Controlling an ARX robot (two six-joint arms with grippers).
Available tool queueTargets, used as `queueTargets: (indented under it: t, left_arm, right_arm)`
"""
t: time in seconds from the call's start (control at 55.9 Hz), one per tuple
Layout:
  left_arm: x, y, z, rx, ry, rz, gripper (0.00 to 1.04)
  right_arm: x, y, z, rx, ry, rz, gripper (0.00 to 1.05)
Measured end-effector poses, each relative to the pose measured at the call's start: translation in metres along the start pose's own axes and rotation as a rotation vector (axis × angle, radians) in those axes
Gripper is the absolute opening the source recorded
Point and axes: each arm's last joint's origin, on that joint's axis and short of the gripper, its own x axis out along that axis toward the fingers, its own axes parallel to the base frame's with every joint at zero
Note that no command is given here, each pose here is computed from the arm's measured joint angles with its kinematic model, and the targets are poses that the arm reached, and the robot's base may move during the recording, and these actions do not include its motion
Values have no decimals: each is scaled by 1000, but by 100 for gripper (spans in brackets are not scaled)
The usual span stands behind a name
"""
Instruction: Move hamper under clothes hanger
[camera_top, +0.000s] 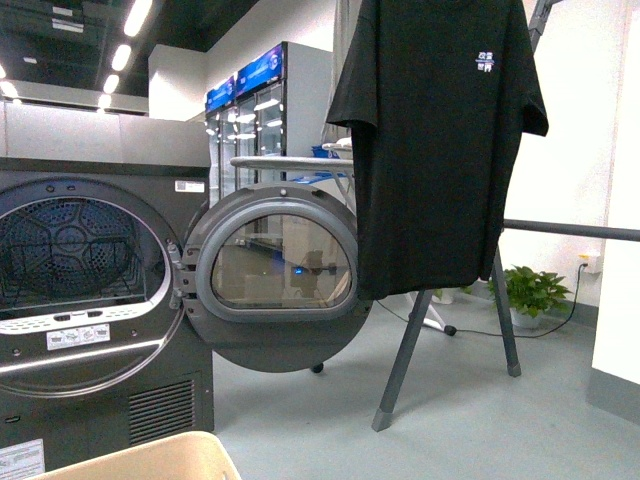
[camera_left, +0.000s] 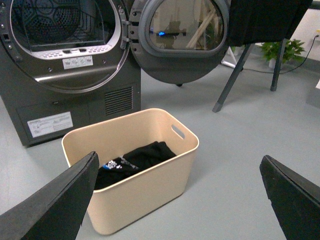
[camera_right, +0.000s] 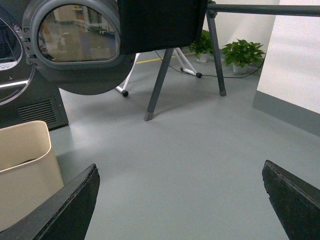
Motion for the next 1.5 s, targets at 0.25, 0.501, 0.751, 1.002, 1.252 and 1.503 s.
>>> queueTargets:
  t: [0.25,0.501,0.751,1.002,1.252,1.503]
  left_arm:
    - [0,0,0,0,0,0,98]
    - [0,0,0,0,-1,0,98]
    - [0,0,0,0,3,-6,98]
    - [0,0,0,0,0,0,98]
    - [0,0,0,0,0,0,98]
    - [0,0,0,0,-1,3,98]
  right_arm:
    - [0,0,0,0,0,0,97]
    - [0,0,0,0,0,0,97]
    - [0,0,0,0,0,-9,97]
    - [0,0,0,0,0,0,97]
    - [0,0,0,0,0,-2,97]
    - [0,0,0,0,0,1,97]
